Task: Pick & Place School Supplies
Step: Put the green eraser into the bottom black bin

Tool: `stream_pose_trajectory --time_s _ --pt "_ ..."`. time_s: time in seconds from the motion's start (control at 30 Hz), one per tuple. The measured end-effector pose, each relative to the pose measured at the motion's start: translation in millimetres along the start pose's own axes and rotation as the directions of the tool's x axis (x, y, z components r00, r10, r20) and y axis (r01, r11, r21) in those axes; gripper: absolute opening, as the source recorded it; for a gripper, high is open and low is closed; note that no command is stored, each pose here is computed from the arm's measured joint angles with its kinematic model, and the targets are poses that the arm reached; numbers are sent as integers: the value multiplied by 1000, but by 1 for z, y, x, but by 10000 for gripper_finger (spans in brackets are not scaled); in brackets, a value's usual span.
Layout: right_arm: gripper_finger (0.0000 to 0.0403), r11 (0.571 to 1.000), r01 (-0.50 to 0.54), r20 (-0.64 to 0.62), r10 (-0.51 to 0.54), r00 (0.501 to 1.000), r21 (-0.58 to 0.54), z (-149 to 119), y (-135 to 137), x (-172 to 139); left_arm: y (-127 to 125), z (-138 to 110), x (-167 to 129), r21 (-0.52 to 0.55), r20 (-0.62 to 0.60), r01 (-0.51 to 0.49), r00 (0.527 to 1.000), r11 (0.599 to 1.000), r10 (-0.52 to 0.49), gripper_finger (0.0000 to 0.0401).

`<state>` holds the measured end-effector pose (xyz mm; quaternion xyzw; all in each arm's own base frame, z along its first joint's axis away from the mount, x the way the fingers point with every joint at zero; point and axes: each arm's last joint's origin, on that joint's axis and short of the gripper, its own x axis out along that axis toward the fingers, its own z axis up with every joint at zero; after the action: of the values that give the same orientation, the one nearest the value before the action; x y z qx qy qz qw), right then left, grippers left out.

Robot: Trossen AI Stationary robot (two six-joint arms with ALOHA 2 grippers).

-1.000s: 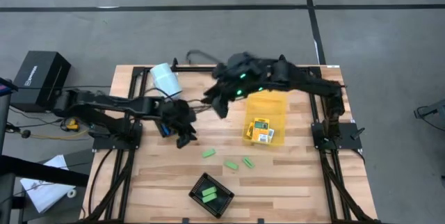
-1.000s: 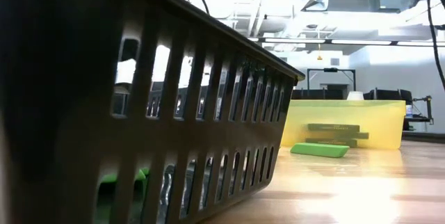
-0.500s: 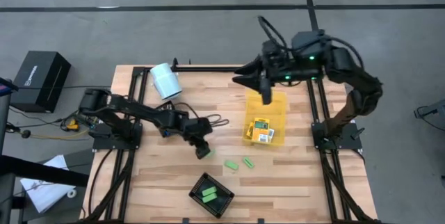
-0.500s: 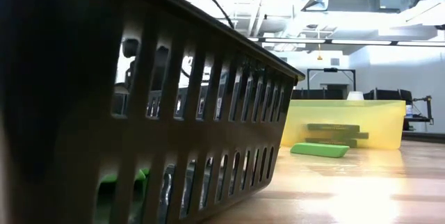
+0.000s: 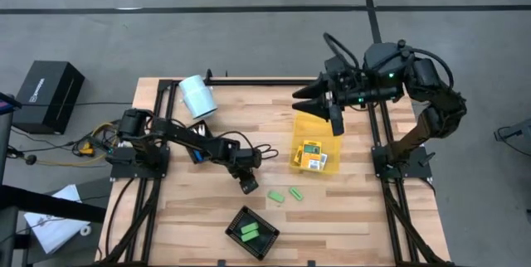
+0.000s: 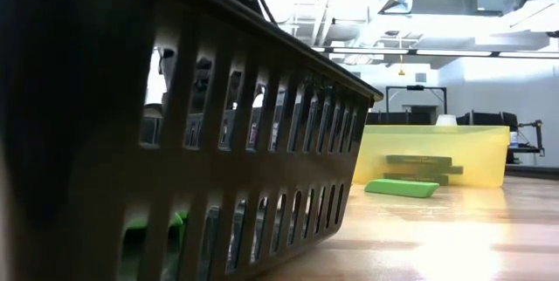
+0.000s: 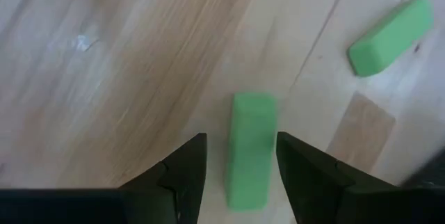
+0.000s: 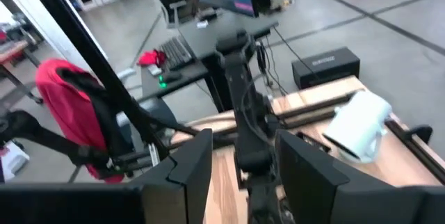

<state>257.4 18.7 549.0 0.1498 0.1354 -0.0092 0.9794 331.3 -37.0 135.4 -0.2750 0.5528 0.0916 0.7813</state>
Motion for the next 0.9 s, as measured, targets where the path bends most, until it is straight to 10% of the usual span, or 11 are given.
stream_pose_trajectory --time_s 0.9 --pt "152 999 31 8 -31 999 -23 7 -22 0 -2 -13 17 53 -138 24 990 998 -16 168"
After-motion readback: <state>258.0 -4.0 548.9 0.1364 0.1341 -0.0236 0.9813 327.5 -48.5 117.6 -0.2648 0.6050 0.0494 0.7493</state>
